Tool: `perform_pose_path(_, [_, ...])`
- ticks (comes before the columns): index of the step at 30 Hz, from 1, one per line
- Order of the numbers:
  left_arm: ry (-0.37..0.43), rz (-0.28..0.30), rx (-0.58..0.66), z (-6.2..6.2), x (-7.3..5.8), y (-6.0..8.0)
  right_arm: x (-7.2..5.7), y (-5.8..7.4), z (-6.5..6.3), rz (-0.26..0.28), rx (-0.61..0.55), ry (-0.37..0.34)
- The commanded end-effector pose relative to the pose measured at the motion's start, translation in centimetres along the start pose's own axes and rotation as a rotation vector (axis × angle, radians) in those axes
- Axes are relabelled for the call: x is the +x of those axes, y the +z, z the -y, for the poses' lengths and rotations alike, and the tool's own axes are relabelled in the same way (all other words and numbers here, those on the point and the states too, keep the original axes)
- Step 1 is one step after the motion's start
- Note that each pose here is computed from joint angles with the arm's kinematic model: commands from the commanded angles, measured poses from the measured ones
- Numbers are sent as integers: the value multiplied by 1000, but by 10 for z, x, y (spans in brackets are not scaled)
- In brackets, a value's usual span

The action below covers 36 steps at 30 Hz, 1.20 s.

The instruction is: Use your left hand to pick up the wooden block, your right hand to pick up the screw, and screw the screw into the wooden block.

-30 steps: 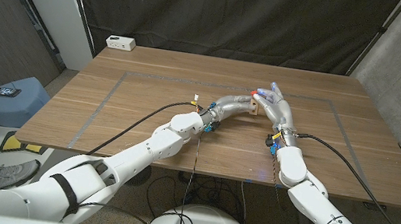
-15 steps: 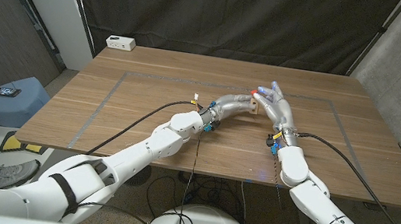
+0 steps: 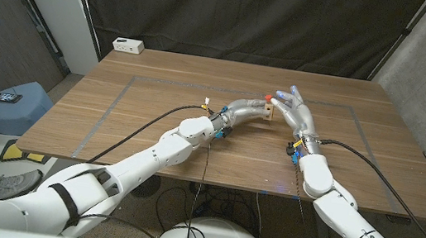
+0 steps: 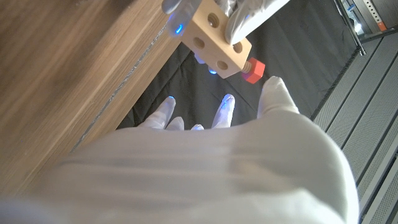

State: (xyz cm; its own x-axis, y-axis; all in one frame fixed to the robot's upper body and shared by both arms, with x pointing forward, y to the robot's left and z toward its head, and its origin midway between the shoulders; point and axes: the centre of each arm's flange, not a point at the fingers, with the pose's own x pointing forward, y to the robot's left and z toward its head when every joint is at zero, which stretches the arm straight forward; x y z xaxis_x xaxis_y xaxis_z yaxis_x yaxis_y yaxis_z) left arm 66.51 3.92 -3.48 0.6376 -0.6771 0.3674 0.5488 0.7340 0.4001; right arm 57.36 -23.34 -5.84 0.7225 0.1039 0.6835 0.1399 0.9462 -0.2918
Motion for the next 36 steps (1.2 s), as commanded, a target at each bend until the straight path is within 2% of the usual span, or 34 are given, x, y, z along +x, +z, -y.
perform_pose_path(1, [0,-6,32,-15,1,6,5,9,10,-34,-84,26])
perform_pose_path(19, [-13,-13,65,-28,7,13,16,28,25,-75,-214,69])
perform_pose_path(30, [-21,-10,78,-29,7,16,19,41,31,-85,-280,101])
perform_pose_path(36, [-25,-9,92,-29,6,19,22,55,37,-89,-341,133])
